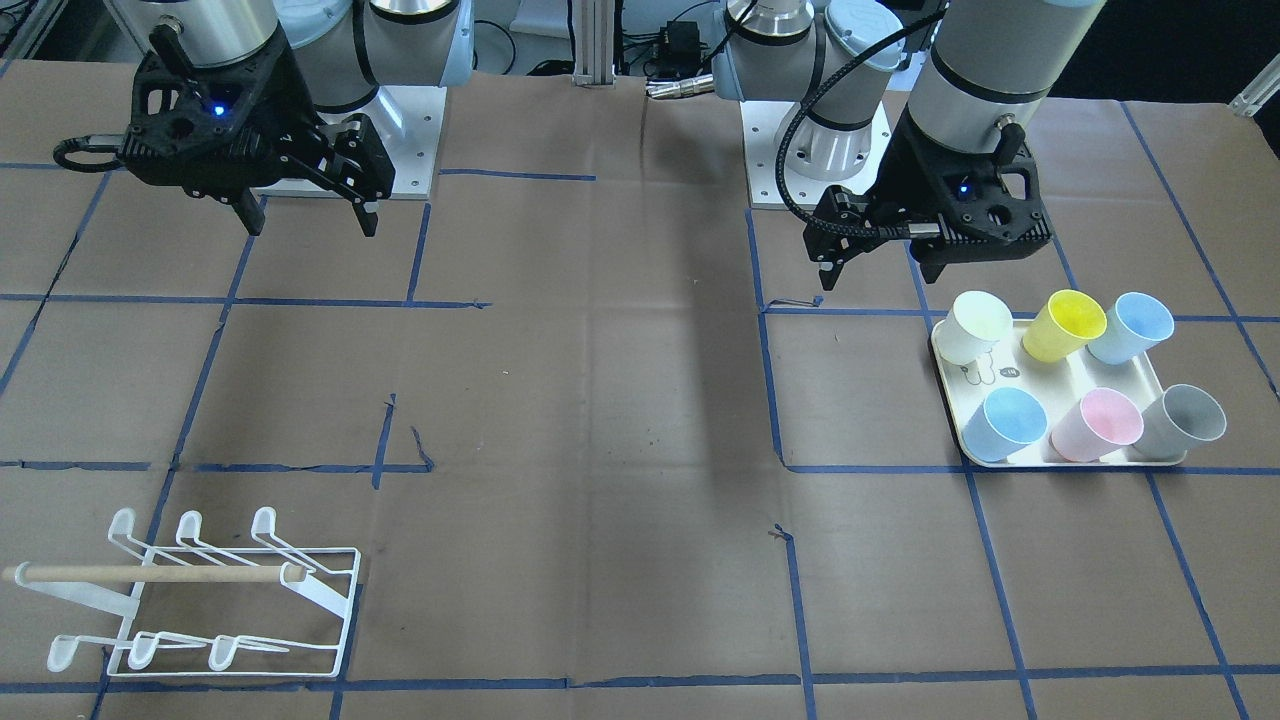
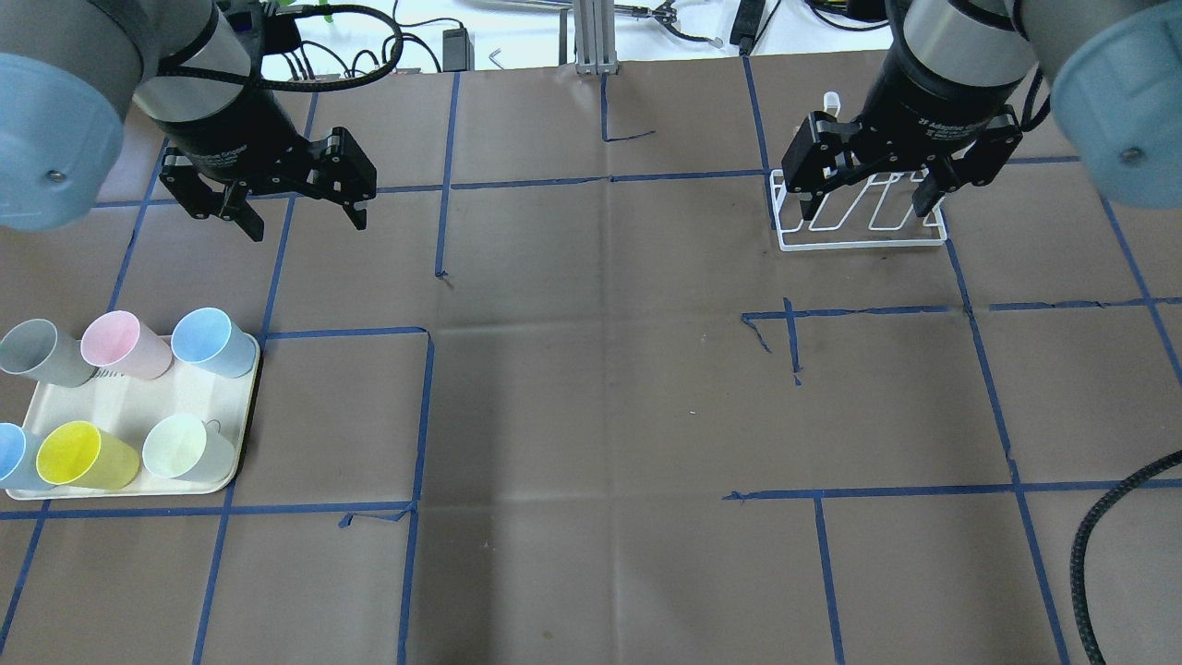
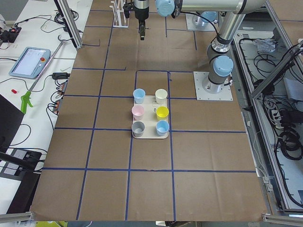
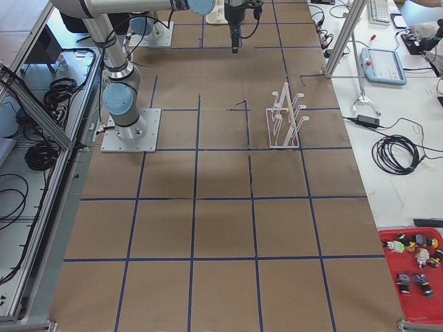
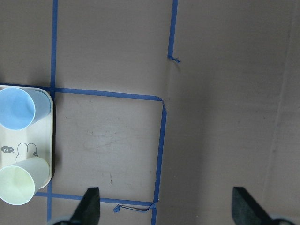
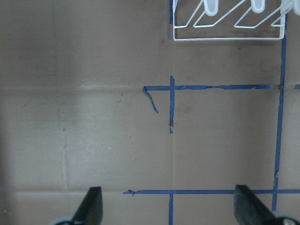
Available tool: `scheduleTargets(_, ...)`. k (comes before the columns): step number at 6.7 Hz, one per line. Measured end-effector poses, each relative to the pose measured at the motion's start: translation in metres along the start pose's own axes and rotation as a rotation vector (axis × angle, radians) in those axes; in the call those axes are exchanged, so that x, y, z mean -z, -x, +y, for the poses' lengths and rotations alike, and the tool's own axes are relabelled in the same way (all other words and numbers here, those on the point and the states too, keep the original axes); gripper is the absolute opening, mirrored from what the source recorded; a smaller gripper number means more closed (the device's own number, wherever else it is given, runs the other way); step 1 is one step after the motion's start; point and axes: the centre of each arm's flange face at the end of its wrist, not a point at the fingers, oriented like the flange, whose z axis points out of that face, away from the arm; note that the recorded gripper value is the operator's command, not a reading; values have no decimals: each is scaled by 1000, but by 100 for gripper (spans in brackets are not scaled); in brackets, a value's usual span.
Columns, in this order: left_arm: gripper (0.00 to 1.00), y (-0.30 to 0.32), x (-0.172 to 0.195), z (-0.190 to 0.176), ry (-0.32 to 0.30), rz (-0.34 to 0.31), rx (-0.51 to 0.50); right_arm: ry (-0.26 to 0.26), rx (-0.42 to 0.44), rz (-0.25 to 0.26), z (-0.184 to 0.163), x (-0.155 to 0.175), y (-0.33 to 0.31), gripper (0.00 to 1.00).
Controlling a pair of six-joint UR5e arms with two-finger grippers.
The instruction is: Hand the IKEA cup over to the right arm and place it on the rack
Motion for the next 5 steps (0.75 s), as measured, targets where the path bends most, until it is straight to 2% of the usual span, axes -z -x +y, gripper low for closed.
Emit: scheduleTargets(5, 100, 0, 0, -1, 0, 0, 2, 3, 1, -1, 0, -2, 0, 100)
